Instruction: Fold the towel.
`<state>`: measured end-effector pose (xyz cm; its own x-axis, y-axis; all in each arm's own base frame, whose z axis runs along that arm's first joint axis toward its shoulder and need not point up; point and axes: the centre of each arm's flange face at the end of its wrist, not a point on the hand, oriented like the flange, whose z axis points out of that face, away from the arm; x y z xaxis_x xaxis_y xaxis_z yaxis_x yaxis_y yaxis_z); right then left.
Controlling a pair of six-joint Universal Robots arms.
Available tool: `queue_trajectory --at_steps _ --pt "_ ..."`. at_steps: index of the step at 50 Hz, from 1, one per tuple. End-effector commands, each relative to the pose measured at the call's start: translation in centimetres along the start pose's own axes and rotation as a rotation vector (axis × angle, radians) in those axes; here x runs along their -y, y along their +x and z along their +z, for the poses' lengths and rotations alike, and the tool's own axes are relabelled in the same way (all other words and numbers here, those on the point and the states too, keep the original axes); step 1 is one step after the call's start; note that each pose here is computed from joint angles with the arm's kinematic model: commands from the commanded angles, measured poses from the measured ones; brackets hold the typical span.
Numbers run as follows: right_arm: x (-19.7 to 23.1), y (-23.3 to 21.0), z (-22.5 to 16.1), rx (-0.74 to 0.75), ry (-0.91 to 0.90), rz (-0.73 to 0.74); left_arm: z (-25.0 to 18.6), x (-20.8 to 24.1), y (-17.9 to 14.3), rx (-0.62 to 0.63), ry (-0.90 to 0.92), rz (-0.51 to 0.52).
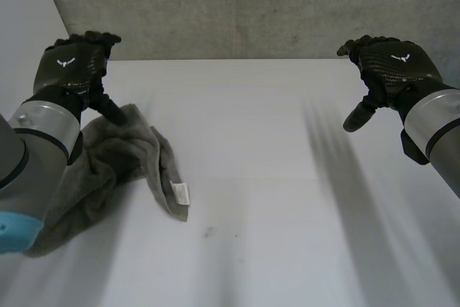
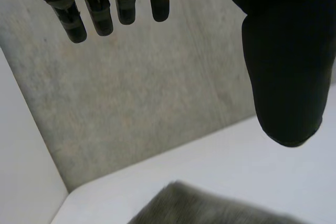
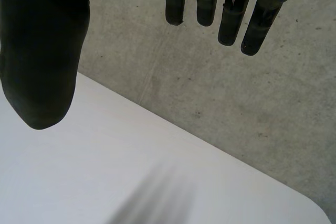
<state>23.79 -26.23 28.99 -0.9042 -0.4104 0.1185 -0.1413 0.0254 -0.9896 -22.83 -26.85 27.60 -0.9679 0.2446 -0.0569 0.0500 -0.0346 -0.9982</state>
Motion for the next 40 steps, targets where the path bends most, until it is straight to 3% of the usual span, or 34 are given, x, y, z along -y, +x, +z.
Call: queue_trajectory --at_steps 1,8,17,33,40 --pt "-0.3 -0.2 0.2 0.011 -0.008 -0.006 3.2 -3.7 -2.4 0.01 -0.103 0.125" --pt "-2.5 -2.8 0.4 0.124 -0.073 0.006 6.7 -7.5 -5.4 0.081 -0.156 0.199" --pt "-6.1 -6.4 0.5 0.232 -0.177 -0.016 9.1 -10.2 -8.9 0.129 -0.196 0.189" --pt "-7.1 -6.1 0.7 0.225 -0.205 -0.012 9.5 -15.2 -6.1 -0.12 -0.277 0.141" --pt "-6.5 -5.7 0.9 0.213 -0.188 -0.012 7.5 -13.1 -0.7 -0.245 -0.236 0.135"
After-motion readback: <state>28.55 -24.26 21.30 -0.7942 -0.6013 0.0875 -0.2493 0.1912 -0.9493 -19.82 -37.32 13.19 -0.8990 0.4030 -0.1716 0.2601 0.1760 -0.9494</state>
